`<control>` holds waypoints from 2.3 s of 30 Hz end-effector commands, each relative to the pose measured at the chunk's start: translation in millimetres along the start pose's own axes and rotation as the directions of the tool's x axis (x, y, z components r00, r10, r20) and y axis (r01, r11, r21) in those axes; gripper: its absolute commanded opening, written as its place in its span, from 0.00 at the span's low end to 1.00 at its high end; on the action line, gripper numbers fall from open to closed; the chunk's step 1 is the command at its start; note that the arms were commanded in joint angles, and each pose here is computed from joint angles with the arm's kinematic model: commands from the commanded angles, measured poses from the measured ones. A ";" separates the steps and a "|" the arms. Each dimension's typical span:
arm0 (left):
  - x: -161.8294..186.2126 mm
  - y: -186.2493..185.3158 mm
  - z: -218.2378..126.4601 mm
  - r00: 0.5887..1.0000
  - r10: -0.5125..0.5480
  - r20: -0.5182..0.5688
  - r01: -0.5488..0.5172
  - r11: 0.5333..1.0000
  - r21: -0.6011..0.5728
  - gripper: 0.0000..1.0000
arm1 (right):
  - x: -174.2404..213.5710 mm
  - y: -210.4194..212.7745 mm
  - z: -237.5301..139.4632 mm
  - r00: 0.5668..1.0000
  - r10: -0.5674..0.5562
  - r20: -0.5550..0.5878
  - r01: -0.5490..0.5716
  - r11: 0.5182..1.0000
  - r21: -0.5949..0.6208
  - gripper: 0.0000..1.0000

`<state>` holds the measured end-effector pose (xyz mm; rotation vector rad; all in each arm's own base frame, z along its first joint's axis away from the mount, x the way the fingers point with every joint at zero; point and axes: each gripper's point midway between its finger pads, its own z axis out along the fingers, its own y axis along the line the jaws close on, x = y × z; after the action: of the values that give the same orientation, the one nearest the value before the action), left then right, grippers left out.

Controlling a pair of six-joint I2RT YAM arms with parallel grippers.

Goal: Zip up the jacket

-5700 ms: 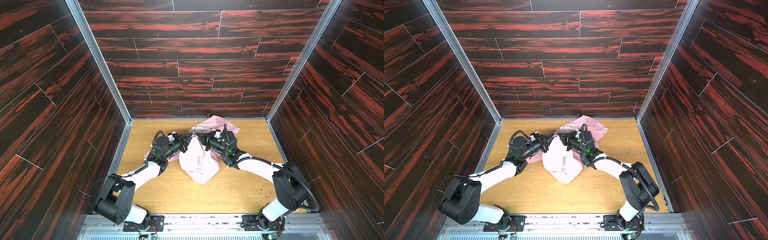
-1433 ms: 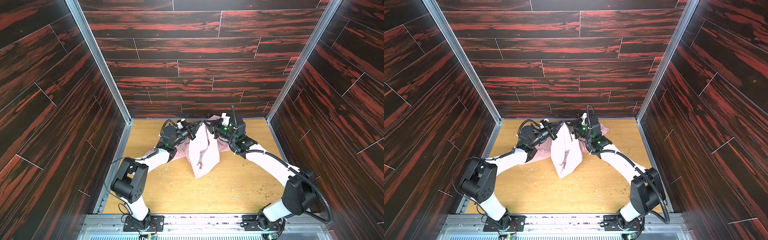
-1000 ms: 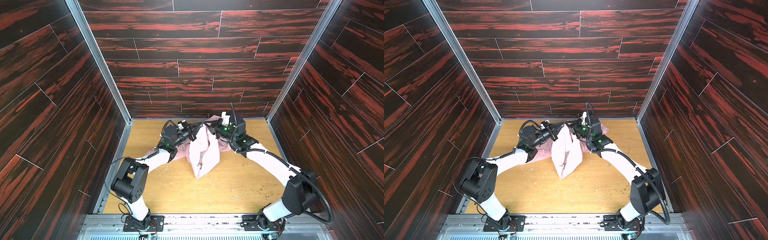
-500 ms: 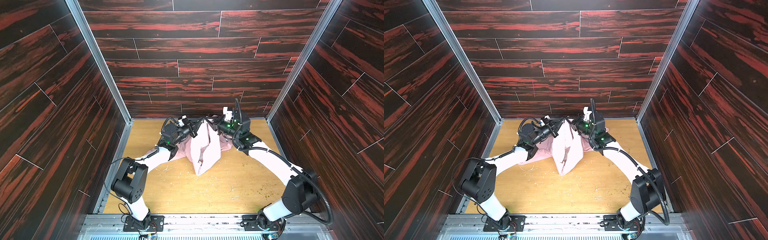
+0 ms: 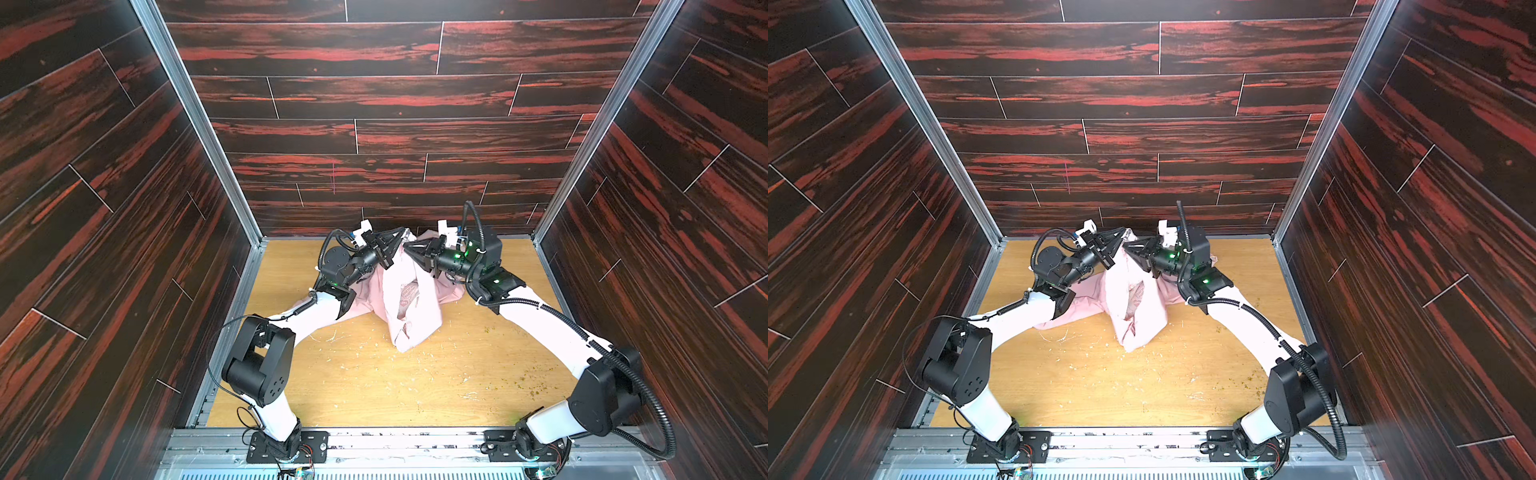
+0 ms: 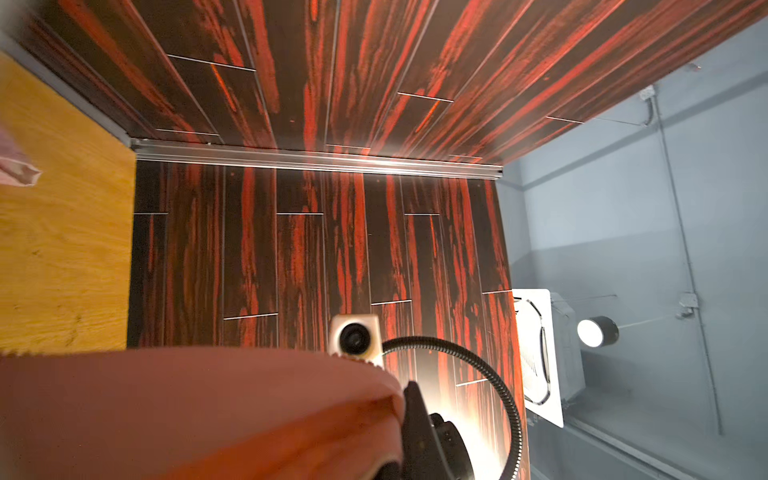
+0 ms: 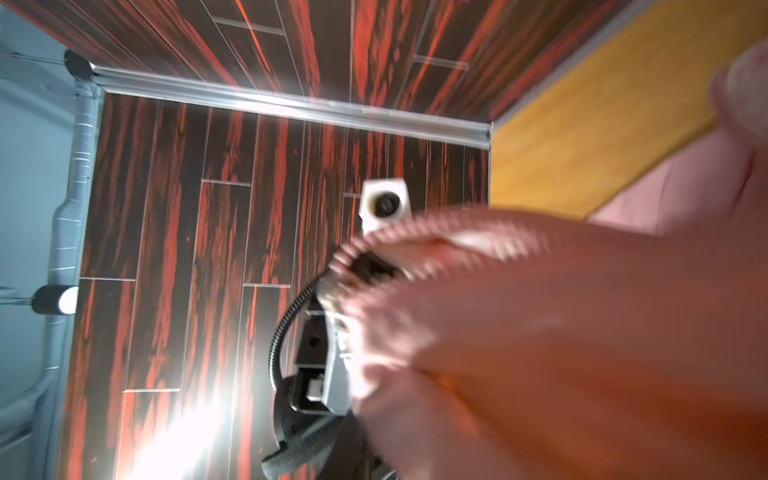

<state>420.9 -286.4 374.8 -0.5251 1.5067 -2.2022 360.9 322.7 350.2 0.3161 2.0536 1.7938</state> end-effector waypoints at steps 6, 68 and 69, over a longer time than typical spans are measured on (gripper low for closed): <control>7.8 -35.3 3.5 0.999 0.042 -0.026 -0.038 0.992 0.122 0.00 | -2.4 -0.9 -13.5 0.998 0.055 0.006 -0.054 0.998 -0.028 0.32; 49.8 99.6 -108.5 0.870 -0.462 0.171 0.493 0.812 -0.313 0.00 | 76.1 -114.9 -12.7 0.900 0.371 -0.228 -0.327 0.921 0.210 0.34; 50.4 99.8 -109.1 0.869 -0.464 0.172 0.495 0.810 -0.315 0.00 | 75.1 -116.3 -11.6 0.901 0.370 -0.224 -0.327 0.922 0.209 0.33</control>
<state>341.3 -262.3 231.8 -1.1978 1.9352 -2.1437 293.0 322.4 239.8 0.5147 2.4631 1.9704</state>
